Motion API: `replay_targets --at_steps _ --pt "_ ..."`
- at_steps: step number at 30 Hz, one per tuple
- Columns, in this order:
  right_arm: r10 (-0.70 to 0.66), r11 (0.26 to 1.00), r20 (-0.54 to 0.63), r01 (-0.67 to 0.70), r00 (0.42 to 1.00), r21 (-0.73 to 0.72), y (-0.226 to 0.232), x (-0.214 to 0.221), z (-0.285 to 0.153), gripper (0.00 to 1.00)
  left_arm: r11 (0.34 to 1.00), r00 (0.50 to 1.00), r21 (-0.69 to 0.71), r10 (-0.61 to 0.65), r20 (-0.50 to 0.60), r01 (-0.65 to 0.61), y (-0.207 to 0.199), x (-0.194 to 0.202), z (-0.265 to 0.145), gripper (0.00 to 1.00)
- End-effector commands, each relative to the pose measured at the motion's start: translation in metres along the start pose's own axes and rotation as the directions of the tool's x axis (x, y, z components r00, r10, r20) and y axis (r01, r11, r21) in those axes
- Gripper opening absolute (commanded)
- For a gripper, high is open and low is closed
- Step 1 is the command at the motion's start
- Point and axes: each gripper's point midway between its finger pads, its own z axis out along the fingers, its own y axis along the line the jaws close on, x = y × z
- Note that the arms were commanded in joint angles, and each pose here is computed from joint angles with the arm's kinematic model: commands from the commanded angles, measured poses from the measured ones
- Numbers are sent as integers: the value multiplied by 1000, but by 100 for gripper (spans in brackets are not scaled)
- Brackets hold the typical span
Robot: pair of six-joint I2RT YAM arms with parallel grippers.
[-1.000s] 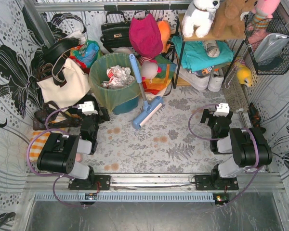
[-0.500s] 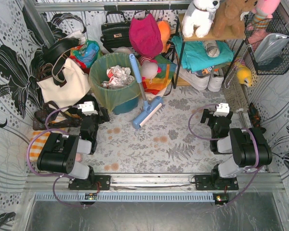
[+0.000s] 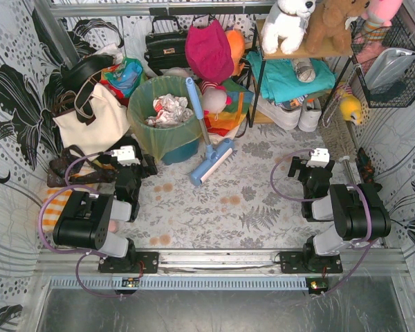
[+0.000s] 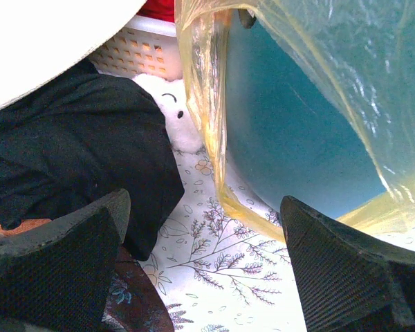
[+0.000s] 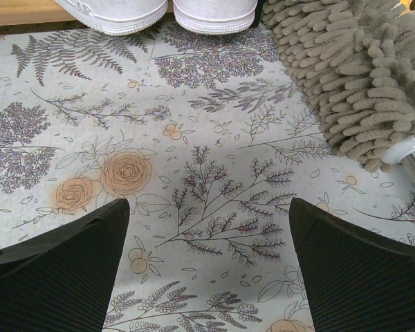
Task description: Tie the trash bag
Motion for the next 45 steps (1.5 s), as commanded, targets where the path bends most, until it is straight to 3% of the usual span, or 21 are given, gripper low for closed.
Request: replay_targets --at_steps 1,18,27,31,37,45 --pt "6 1000 46 -5 999 -12 4 -13 4 97 1000 998 -9 -13 59 14 1 -17 6 98" --pt "1 1000 35 -1 999 12 -1 -22 5 97 998 987 -56 -31 159 40 10 -38 -17 98" --pt "-36 994 40 40 999 -98 15 -46 -3 97 987 991 -161 -5 134 27 2 -57 -22 98" --pt "4 982 110 17 994 -189 31 -78 -8 97 979 995 -190 -57 78 71 -3 -67 -21 98" --pt "31 876 154 48 988 -480 84 -117 -20 97 982 992 -152 -107 69 116 -10 -90 -38 98" --pt "173 623 175 30 969 -781 141 -162 -55 99 977 986 -145 -146 83 157 -11 -134 -66 98"
